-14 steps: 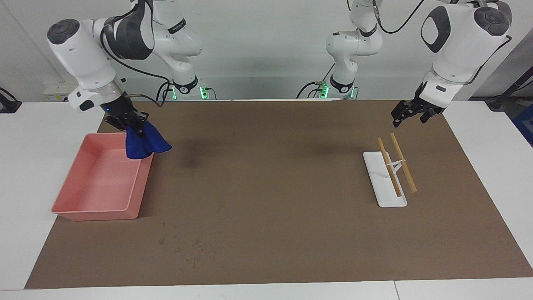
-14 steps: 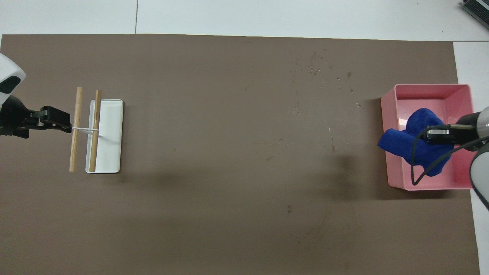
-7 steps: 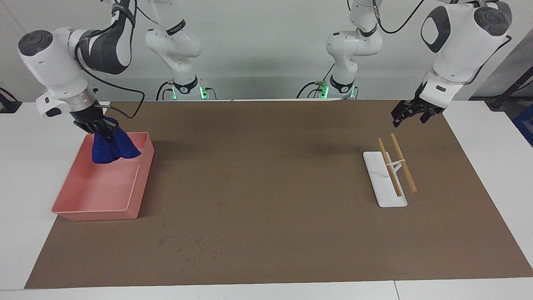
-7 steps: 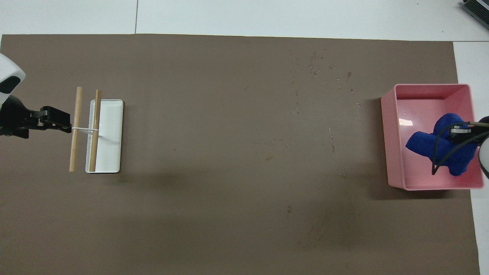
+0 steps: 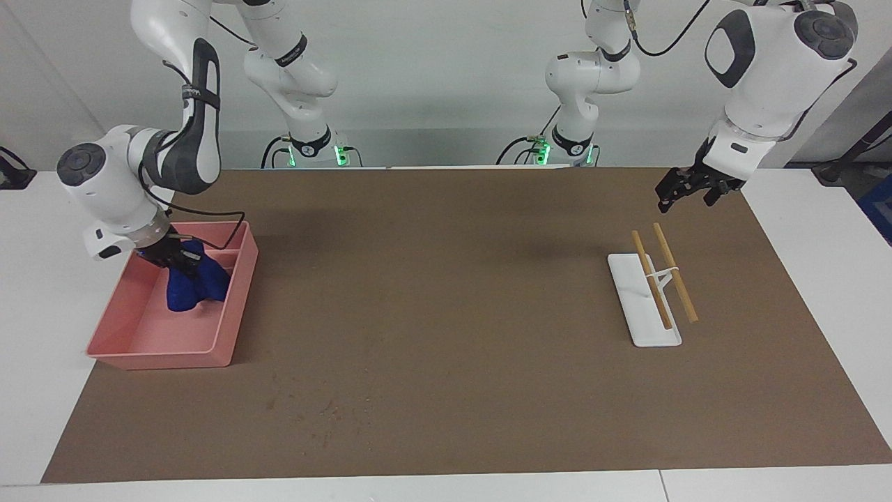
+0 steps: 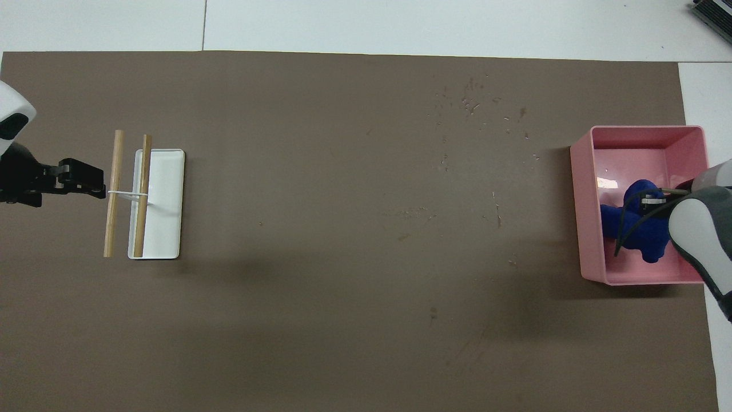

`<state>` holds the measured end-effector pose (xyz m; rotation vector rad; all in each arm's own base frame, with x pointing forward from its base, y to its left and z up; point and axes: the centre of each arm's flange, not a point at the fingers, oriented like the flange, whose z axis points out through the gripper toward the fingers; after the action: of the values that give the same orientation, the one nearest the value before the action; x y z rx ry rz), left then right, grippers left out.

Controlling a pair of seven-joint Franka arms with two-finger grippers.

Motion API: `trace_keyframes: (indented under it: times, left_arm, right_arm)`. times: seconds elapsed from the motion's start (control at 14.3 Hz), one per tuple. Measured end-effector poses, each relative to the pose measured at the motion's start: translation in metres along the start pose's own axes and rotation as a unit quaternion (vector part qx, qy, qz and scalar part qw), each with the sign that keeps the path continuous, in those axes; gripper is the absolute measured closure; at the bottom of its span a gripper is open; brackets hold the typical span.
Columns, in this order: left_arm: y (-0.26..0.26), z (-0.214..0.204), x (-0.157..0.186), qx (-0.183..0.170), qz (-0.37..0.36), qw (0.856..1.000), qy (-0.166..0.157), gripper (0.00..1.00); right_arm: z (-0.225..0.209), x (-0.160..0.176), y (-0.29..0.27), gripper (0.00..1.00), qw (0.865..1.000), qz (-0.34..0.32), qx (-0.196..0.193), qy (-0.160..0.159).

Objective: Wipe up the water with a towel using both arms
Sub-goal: 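Open the right gripper and raise it out of the bin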

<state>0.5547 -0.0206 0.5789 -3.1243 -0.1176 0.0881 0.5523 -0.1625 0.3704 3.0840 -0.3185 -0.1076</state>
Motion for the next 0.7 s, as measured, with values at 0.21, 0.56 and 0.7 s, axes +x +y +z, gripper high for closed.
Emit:
trace_keyframes:
  times: [0.21, 0.56, 0.7]
  left_arm:
    - [-0.001, 0.000, 0.000, 0.000, -0.001, 1.000, 0.000, 0.00]
    - [-0.001, 0.000, 0.000, 0.000, -0.001, 1.000, 0.000, 0.00]
    - [-0.001, 0.000, 0.000, 0.000, -0.001, 1.000, 0.000, 0.00]
  right_arm:
    - [-0.009, 0.000, 0.002, 0.61, 1.000, 0.002, -0.001, 0.008]
    - [-0.094, -0.009, -0.011, 0.07, 0.999, 0.014, -0.006, 0.045]
    - [-0.137, -0.020, -0.034, 0.00, 0.998, 0.033, -0.003, 0.061]
